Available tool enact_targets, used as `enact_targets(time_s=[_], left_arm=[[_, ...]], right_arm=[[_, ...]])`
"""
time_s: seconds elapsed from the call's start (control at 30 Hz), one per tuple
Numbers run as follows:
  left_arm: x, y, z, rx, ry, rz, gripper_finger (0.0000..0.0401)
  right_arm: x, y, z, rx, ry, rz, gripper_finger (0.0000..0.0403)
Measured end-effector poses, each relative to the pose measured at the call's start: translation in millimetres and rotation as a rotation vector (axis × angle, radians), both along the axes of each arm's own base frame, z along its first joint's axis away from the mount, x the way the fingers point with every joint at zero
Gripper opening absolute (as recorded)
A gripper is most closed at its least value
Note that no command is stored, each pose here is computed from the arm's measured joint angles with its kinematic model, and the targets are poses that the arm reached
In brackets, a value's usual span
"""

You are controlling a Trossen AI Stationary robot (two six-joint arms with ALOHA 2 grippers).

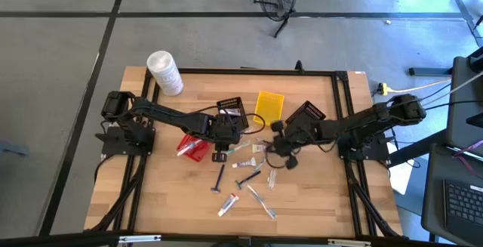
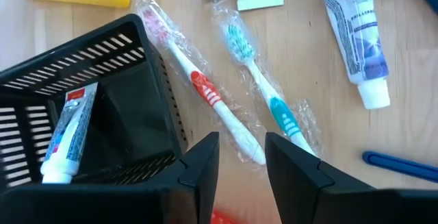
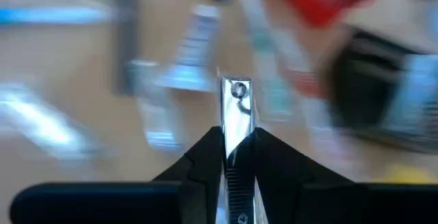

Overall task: Pick & Place Travel size toiletries
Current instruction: Put the nail cutter into the yellow bin, then put the razor into the right black bin

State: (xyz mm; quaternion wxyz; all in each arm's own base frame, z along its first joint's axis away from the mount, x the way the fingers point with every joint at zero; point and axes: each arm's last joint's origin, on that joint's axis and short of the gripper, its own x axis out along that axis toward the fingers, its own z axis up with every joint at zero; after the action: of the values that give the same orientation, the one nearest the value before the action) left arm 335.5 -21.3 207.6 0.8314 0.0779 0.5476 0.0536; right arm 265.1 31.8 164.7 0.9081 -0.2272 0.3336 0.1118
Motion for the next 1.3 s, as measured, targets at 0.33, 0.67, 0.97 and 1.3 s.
enact_targets(time_s=[0.33, 0.67, 0.97, 1.3], left_arm=[[-1, 0, 0, 0.001, 0.01, 0.001, 0.0114], [-2, -1, -1, -0.009, 0.013, 0.022, 0.0114], [-2, -1, -1, -0.012, 0.014, 0.029, 0.0114], [-4, 0, -2, -0.013, 0.037, 0.04, 0.0114]], right_arm=[[21, -82, 43, -0.176, 0.002, -0.402, 0.0051], [23, -127, 7, -0.063, 0.067, -0.469, 0.0095], [27, -132, -8, -0.112, 0.125, -0.517, 0.0097], [55, -102, 35, 0.079, -0.026, -0.361, 0.014]])
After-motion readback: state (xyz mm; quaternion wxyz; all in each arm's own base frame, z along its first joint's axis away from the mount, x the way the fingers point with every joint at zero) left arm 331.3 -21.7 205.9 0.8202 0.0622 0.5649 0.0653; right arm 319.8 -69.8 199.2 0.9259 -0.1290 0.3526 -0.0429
